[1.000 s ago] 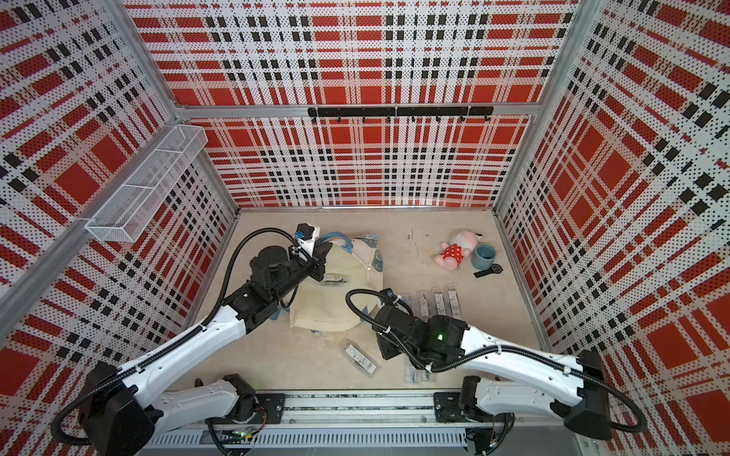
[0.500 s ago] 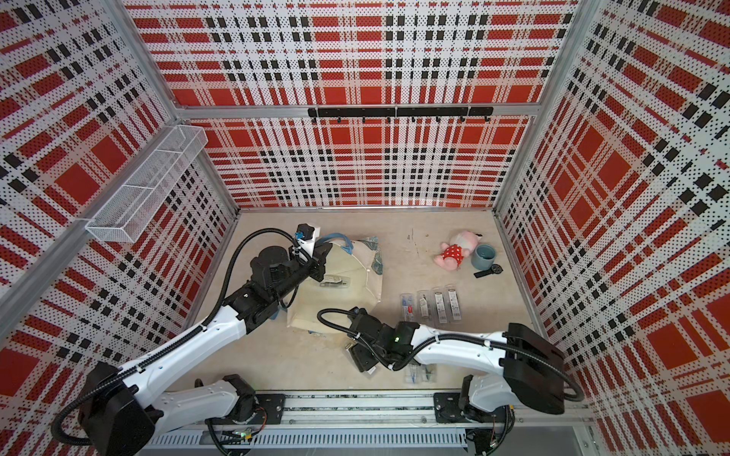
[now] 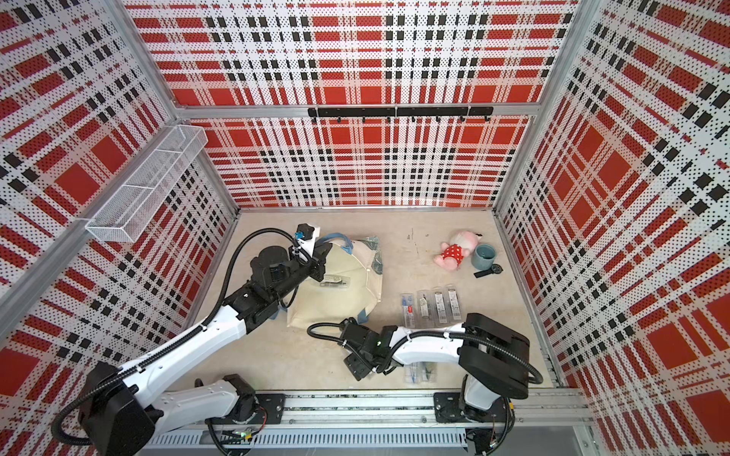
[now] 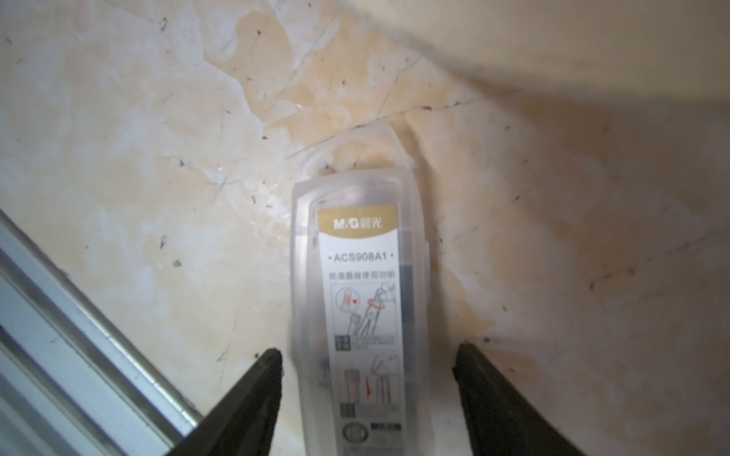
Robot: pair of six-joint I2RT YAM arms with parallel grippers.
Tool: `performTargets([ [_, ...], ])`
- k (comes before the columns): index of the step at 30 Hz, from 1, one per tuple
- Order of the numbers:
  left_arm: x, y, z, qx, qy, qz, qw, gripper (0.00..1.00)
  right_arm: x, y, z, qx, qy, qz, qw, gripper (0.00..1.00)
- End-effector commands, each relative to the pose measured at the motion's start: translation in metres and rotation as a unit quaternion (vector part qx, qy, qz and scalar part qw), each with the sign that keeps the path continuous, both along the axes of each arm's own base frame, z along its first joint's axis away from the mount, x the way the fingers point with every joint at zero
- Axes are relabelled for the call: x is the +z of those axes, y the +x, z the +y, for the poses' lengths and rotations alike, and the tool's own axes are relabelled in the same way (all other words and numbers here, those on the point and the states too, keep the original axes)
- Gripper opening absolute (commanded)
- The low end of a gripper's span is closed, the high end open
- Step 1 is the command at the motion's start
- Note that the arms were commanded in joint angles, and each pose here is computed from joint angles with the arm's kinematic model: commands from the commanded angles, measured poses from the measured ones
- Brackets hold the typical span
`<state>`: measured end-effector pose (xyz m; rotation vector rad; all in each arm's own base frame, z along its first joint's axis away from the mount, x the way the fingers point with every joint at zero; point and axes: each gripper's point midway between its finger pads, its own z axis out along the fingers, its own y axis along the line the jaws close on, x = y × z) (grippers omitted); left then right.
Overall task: Take out the compass set from the canvas bag
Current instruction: Pick up the compass set at the center of the board.
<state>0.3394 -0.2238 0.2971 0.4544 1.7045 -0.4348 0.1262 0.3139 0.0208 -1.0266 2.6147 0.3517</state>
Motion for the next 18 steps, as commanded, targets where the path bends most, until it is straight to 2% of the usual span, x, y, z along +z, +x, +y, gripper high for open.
performTargets([
  [1,0.017,0.0,0.006,0.009,-0.016,-0.026,0.999,0.0,-0.006,-0.002,-0.004,-0.006,-0.024,-0.001,1.0,0.64],
  [7,0.017,0.001,0.007,0.011,-0.015,-0.028,0.999,0.0,-0.002,-0.004,-0.017,-0.051,-0.037,0.009,0.998,0.54],
  [15,0.019,0.001,0.008,0.01,-0.021,-0.029,0.999,0.0,0.039,-0.002,-0.031,-0.11,-0.024,-0.011,0.994,0.48],
  [18,0.02,0.0,0.008,0.009,-0.023,-0.029,0.999,0.0,0.053,0.001,-0.053,-0.159,-0.04,-0.021,0.986,0.46],
])
